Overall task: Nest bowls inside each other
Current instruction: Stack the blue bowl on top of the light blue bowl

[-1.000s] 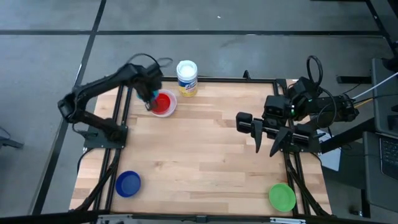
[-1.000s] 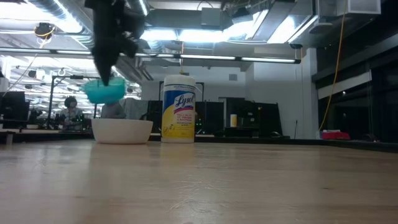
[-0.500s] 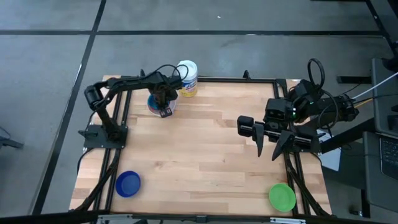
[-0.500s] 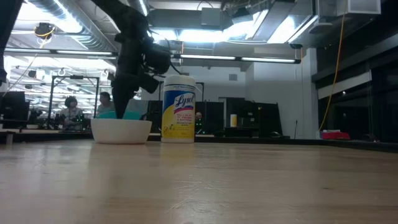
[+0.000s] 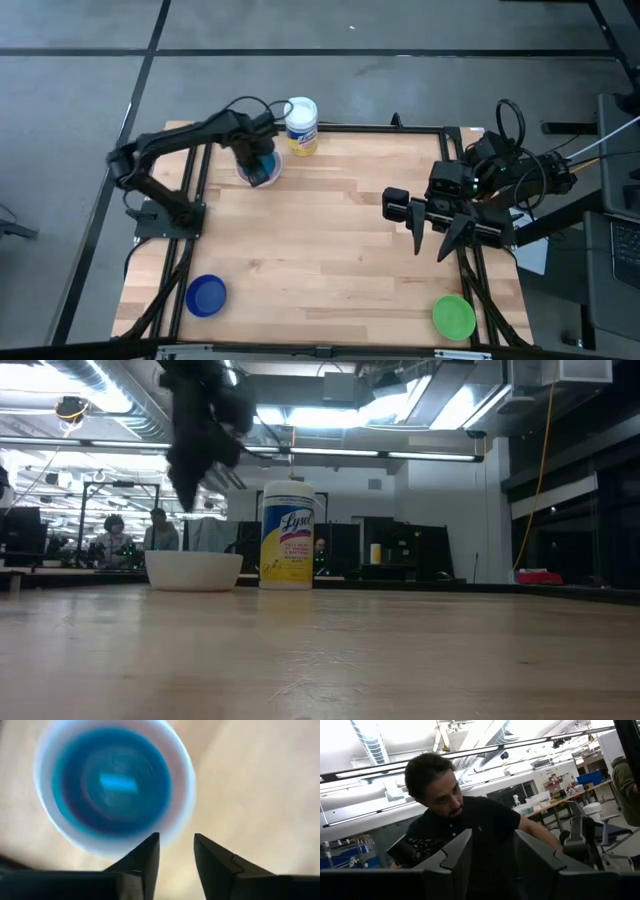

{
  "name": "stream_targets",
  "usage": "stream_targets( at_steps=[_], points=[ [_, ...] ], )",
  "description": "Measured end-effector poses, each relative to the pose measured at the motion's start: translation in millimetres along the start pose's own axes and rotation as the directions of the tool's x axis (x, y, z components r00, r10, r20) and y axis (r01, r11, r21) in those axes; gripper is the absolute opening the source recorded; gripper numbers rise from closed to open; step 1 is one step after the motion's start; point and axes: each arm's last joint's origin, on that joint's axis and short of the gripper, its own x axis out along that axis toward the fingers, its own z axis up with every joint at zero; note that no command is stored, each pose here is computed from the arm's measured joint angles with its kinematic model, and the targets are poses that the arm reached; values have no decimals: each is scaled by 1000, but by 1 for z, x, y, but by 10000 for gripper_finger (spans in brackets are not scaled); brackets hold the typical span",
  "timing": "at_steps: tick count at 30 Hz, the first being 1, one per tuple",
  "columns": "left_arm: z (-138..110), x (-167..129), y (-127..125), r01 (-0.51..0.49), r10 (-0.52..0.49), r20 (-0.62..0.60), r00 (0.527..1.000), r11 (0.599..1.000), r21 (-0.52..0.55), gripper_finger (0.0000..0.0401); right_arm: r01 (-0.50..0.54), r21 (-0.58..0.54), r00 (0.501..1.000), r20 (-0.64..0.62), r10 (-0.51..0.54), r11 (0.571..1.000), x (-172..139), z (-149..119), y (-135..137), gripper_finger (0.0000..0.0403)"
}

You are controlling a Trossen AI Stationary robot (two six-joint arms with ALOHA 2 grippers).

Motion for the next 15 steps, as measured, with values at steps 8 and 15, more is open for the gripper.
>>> stream_targets(
  at_steps=[8, 15],
  points=[
    [-79, -66, -56, 256, -255, 49, 966, 966, -30, 124, -2, -1, 1000, -11, 2, 1000, 0, -1, 0, 148],
    [-132, -78, -109, 292, -290, -35, 956, 955, 61, 87, -17, -24, 1000, -21, 17, 1000, 0, -1, 0, 149]
  ],
)
